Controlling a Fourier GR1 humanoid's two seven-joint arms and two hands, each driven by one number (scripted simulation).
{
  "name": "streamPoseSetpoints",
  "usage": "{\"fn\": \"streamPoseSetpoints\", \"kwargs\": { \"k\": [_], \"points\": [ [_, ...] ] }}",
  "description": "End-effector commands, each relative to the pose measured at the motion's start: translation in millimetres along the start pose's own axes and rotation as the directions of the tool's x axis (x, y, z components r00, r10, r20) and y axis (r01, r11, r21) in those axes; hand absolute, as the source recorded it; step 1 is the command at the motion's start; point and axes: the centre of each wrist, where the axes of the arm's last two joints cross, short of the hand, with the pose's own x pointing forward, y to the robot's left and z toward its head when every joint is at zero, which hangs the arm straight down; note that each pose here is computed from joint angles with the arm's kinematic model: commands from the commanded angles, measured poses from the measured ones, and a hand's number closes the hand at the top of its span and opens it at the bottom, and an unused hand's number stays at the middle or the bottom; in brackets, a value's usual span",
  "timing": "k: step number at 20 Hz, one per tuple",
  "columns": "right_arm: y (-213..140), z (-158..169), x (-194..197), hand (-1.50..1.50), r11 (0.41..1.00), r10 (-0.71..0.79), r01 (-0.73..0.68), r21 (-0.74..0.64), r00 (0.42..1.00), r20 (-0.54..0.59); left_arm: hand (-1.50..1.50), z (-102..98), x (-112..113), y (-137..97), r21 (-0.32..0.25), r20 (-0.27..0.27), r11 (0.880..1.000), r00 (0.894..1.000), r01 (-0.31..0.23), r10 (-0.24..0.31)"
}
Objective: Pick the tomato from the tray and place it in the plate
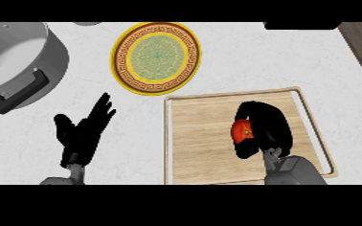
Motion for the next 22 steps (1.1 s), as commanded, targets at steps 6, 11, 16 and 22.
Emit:
{"fn": "streamPoseSetpoints", "kwargs": {
  "k": [6, 11, 16, 22],
  "points": [
    [28.6, 54.6, 132.8, 1.50, 0.992, 0.044, -0.010, -0.126, 0.963, 0.266, 0.00, -8.7, -0.4, -30.8, -0.135, -0.038, 0.990, 0.999, 0.026, -0.032],
    [5.1, 65.1, 166.8, 1.50, 0.920, 0.013, 0.135, -0.368, 0.928, 0.373, 0.00, -13.2, 3.3, -34.9, -0.164, -0.044, 0.986, 0.998, 0.038, -0.046],
    [-6.5, 62.5, 180.6, 1.50, 0.834, -0.117, 0.294, -0.467, 0.921, 0.371, 0.00, -14.7, 2.1, -38.4, -0.156, -0.050, 0.987, 0.998, 0.042, -0.050],
    [-12.9, 50.0, 185.5, 1.50, 0.743, -0.263, 0.420, -0.521, 0.899, 0.350, 0.00, -13.7, 4.2, -38.0, -0.143, -0.041, 0.989, 0.998, 0.037, -0.043]
  ]
}}
